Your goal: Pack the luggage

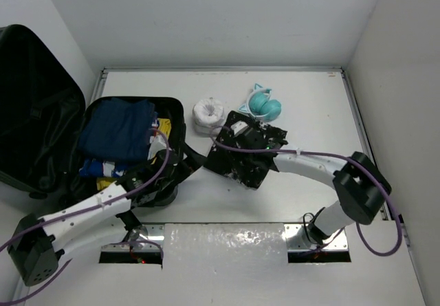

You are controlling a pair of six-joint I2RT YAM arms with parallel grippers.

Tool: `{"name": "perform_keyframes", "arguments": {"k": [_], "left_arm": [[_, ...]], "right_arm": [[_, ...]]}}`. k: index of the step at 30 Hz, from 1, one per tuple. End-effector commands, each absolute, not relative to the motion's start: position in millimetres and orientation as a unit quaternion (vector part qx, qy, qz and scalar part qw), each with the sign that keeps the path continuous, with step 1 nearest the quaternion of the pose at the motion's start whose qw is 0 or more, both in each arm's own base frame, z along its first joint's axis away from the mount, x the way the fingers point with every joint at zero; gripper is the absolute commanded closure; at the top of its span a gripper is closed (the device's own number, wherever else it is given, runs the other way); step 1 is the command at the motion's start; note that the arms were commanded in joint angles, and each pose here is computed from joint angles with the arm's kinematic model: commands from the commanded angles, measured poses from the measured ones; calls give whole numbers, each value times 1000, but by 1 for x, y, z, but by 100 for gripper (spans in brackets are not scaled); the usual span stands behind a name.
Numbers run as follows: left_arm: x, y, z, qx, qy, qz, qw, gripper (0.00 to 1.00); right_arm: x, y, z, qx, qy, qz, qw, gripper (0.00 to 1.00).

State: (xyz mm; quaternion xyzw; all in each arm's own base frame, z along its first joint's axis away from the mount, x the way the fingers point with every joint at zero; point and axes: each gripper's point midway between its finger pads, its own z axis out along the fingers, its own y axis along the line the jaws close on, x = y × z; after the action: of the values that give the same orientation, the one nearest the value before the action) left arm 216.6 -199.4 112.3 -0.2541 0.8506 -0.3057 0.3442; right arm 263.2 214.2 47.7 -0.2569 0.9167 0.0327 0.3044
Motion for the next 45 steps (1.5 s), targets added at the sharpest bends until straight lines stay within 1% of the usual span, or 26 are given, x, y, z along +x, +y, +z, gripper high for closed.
{"name": "perform_keyframes", "arguments": {"k": [1,3,5,8,10,12,13,16,17,18,19,20,22,24,25,29,33,34,41,45], "left_arm": [[205,-152,95,-311,850,-228,360,1],[205,-142,106,-316,837,-230,383,1],[206,-137,116,-313,831,-231,398,1],[206,-137,119,-296,838,-223,401,1],[205,-140,114,-286,847,-219,392,1],[205,-144,111,-277,852,-218,386,1],[205,-148,108,-272,856,-219,380,1],[204,-155,104,-262,863,-225,369,1],[205,-158,105,-261,861,-232,369,1],[205,-160,104,-257,862,-235,368,1],[206,-163,102,-255,864,-238,364,1],[207,-167,100,-254,862,-244,364,1],[209,-175,95,-252,866,-249,353,1],[210,-183,92,-250,868,-257,343,1],[211,-190,89,-248,870,-264,335,1],[216,-206,85,-255,865,-285,324,1],[224,-222,81,-261,866,-292,312,0],[223,-225,71,-259,872,-283,304,0],[242,-258,62,-252,872,-297,297,0],[239,-268,35,-242,889,-272,279,0]], "right_arm": [[233,213,29,-394,885,49,244,19],[228,219,23,-406,880,61,239,20],[222,214,6,-421,881,51,209,20],[223,204,-13,-429,883,19,187,20],[221,209,-20,-436,882,30,176,20],[218,212,-32,-440,884,34,155,32],[217,212,-39,-439,887,32,140,45],[213,221,-40,-433,891,51,127,73],[208,226,-39,-429,892,69,125,86],[210,234,-28,-401,901,87,143,100],[210,238,-23,-384,904,99,158,100],[209,244,-16,-341,917,118,171,100],[214,257,10,-294,916,161,218,100],[209,264,20,-238,924,196,228,100],[214,273,37,-223,914,225,255,100],[202,285,55,-169,899,303,266,100],[190,287,57,-159,892,335,258,100],[190,290,60,-157,887,347,261,100],[178,303,65,-147,870,401,245,100],[177,307,77,-147,859,421,251,100]]}}
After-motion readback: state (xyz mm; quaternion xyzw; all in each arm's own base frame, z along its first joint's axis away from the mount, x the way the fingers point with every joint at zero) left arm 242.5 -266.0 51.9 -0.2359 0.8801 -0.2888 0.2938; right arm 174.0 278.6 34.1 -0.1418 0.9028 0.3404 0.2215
